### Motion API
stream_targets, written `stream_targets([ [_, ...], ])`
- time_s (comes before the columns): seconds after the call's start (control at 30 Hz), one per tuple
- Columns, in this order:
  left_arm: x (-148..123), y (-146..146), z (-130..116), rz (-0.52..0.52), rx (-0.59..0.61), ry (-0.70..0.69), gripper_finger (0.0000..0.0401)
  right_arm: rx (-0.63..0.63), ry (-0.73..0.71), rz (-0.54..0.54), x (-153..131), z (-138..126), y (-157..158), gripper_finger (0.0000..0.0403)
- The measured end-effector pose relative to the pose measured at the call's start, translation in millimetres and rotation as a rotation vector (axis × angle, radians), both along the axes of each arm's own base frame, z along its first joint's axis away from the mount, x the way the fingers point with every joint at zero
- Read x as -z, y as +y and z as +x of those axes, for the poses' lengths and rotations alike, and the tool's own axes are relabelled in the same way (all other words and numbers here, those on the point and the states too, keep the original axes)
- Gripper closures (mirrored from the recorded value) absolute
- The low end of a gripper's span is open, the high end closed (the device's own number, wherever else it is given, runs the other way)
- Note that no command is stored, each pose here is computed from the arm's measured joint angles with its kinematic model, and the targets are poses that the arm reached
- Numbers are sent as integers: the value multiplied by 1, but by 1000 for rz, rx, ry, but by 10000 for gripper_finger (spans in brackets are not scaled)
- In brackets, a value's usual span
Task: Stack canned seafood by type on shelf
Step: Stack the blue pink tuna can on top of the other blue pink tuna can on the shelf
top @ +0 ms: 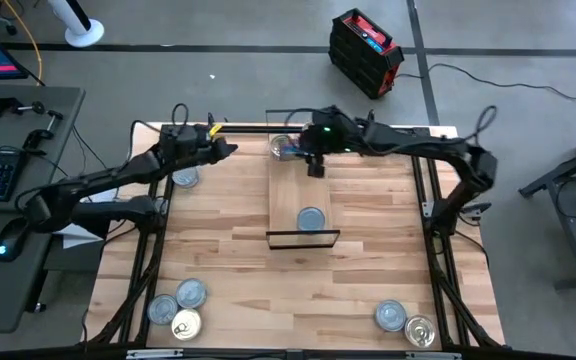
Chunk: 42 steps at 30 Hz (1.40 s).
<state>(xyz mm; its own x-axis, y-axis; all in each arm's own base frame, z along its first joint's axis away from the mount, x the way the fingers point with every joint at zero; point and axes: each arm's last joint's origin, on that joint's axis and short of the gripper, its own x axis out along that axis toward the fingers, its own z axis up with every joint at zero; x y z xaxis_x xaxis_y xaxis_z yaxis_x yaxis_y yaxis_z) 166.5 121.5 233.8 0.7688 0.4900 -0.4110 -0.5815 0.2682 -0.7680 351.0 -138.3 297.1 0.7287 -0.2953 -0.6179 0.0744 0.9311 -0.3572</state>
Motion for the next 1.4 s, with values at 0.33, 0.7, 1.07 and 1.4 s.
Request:
stream_targets([
  [0.33,-6,35,-6,95,224,-169,401,77,267,-211,30,62,-33,222],
  [0.7,-17,50,-23,132,289,-280,401,128,389,-309,37,96,-42,222],
  [1.07,-17,49,-23,136,294,-278,401,97,422,-300,39,97,-36,221],
  [1.4,-17,49,-23,145,296,-274,401,104,447,-333,40,97,-34,221],
])
